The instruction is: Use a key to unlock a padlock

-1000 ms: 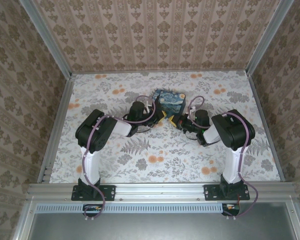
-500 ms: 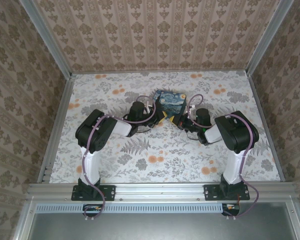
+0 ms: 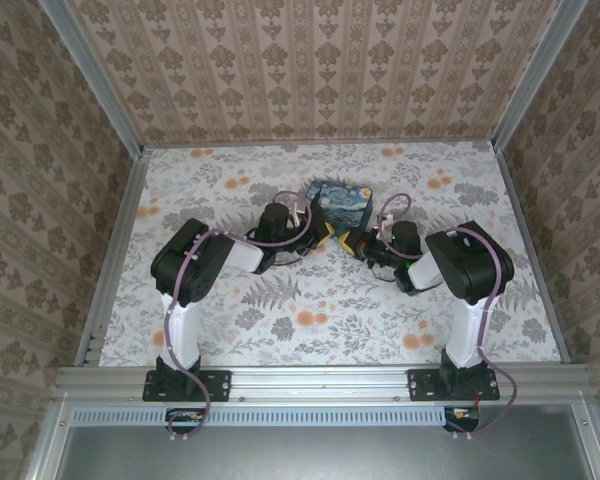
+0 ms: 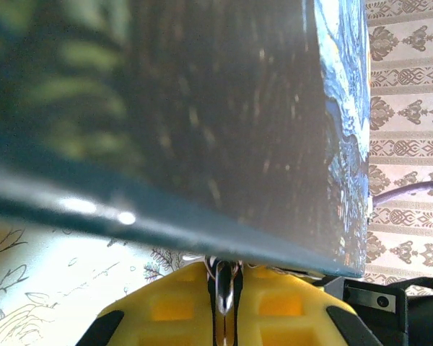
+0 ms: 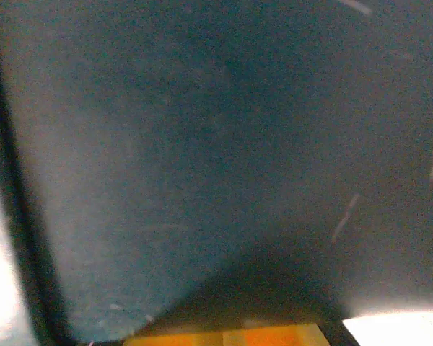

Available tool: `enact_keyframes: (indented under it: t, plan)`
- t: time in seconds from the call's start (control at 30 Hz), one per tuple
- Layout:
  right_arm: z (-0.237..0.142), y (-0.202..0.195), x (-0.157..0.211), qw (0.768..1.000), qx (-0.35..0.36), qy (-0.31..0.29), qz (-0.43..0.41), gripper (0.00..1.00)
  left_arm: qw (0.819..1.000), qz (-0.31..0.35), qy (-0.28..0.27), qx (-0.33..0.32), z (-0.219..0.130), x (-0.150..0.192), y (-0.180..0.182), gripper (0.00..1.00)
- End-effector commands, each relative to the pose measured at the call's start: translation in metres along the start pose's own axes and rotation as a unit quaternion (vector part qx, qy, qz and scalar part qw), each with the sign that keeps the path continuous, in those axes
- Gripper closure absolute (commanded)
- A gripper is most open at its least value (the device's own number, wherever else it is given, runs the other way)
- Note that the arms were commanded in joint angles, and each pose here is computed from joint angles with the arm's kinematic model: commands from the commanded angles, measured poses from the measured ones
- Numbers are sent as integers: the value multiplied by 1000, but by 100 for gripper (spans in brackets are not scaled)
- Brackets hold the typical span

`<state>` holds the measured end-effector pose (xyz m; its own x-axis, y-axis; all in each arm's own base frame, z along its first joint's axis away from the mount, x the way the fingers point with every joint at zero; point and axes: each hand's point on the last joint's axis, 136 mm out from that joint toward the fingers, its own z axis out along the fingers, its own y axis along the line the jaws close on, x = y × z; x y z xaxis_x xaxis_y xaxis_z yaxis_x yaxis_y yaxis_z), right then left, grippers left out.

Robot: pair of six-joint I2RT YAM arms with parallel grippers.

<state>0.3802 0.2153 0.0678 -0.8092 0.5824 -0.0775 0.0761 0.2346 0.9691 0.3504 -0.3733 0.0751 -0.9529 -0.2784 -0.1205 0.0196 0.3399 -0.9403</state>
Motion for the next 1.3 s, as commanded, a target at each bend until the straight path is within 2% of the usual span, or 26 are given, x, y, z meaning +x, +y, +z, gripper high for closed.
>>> enact_keyframes:
  t: [0.0, 0.23, 0.43, 0.8, 1.1, 1.27]
  plan:
    - [2, 56, -14, 996, -83, -35, -23, 100, 994, -14, 108, 24, 2, 60, -16, 100]
    - [-1, 53, -5, 993, -78, -24, -90, 100, 991, -59, 99, 68, 5, 58, -29, 100]
    - [-1, 58, -4, 983, -85, -19, -164, 100, 990, -61, 97, 76, 6, 59, -35, 100]
    - [-5, 77, -4, 989, -107, -13, -106, 100, 993, -40, 97, 53, 5, 58, -26, 100]
    - [-13, 69, 9, 990, -98, 3, -100, 100, 994, -35, 96, 45, 5, 54, -22, 100]
    - [-8, 64, 1, 991, -94, -4, -92, 100, 994, -21, 101, 41, 3, 56, -25, 100]
